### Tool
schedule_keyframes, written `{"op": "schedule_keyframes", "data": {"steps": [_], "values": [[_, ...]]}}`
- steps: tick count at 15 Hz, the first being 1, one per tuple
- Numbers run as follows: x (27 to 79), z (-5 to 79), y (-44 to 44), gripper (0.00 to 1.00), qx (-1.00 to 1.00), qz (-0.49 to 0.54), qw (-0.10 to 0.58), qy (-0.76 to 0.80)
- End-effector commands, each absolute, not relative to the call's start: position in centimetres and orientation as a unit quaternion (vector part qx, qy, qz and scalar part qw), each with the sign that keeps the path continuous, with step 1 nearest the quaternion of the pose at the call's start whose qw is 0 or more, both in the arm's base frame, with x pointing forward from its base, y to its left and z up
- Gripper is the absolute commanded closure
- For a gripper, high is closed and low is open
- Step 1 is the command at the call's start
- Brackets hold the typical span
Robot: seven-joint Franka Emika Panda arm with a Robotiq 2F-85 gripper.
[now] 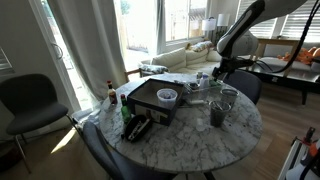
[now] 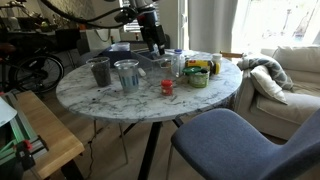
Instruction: Move the silver case forward to the right
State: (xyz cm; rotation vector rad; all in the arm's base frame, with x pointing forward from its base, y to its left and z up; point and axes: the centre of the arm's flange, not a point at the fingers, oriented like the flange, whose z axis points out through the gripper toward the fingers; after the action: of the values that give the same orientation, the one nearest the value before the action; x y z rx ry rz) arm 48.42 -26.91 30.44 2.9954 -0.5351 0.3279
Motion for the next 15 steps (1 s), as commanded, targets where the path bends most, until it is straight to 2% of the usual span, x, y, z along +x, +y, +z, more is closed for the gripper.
{"op": "schedule_keyframes", "data": {"steps": [1,2,3,4,13,15], "values": [[50.2,28.5,-29.1,0.00,0.976,0.122,0.037,-0.175],[50.6,28.2,-29.3,0.00,0.976,0.124,0.036,-0.173],[50.9,28.0,-29.6,0.06,0.977,0.126,0.037,-0.170],[51.2,27.6,-29.9,0.25,0.977,0.126,0.037,-0.167],[51.7,26.0,-30.9,0.95,0.987,0.124,0.001,-0.105],[51.2,26.3,-31.5,1.00,0.987,0.131,-0.011,-0.096]]}}
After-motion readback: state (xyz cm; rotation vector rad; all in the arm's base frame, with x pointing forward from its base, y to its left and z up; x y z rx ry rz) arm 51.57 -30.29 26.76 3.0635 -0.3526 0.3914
